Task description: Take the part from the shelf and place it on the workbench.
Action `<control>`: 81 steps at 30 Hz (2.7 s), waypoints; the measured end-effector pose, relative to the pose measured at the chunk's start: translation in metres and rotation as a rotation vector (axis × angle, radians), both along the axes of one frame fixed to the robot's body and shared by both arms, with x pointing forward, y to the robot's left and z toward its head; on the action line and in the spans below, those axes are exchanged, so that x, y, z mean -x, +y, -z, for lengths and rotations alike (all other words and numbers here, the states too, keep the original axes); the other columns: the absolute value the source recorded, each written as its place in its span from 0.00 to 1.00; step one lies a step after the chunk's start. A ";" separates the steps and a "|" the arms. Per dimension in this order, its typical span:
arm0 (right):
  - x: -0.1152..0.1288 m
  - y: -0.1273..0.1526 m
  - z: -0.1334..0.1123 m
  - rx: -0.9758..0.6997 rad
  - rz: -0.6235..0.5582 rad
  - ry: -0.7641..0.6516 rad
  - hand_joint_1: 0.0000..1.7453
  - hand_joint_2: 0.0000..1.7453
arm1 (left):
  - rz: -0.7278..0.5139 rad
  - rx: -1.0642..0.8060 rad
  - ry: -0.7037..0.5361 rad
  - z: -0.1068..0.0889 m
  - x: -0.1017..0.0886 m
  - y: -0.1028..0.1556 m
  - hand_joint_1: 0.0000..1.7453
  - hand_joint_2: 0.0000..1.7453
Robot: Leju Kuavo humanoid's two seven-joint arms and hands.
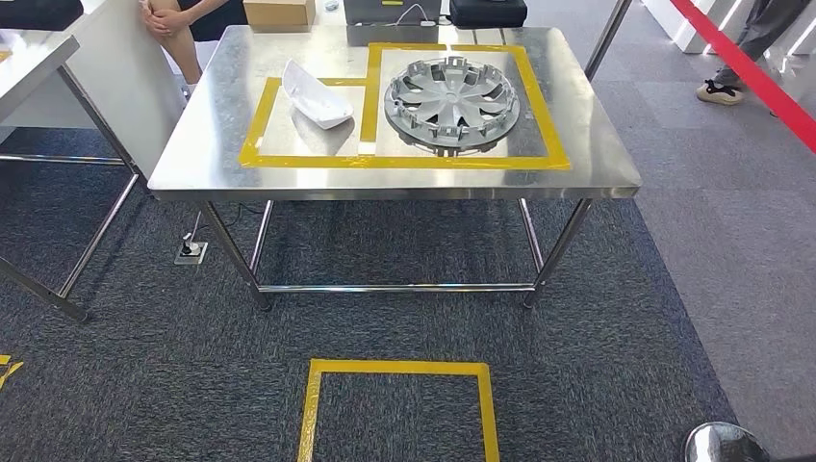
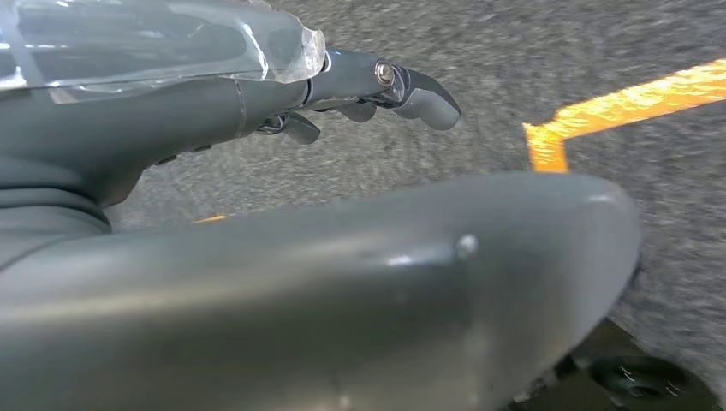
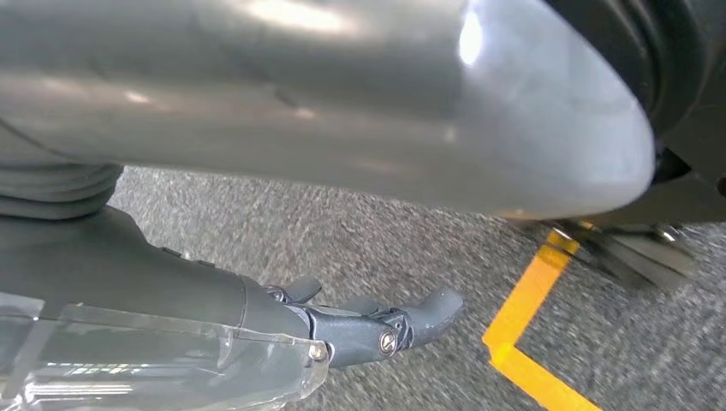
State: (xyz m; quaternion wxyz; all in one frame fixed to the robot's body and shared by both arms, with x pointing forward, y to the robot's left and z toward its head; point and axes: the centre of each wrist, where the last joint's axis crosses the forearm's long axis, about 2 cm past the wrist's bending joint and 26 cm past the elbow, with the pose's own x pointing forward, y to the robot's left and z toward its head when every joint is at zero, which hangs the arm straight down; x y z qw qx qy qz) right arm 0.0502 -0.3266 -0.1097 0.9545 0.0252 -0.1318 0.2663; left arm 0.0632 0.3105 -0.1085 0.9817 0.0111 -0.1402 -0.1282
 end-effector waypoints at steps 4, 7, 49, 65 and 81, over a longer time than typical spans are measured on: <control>-0.001 0.003 0.000 -0.005 -0.004 -0.002 0.00 0.00 | -0.006 0.002 0.007 0.000 0.002 0.000 0.00 0.00; -0.003 0.004 0.000 -0.011 -0.004 -0.007 0.00 0.00 | -0.022 0.010 -0.012 0.000 0.002 0.000 0.00 0.00; 0.003 0.014 0.001 -0.097 0.286 0.131 0.00 1.00 | -0.138 0.086 -0.138 0.001 0.006 -0.007 0.00 1.00; 0.005 -0.002 0.000 -0.011 0.418 0.053 0.00 0.00 | -0.223 0.082 -0.051 0.004 0.035 -0.012 0.00 0.00; 0.021 0.009 0.001 0.009 0.495 0.018 0.00 0.00 | -0.254 0.063 -0.015 0.004 0.044 -0.013 0.00 0.00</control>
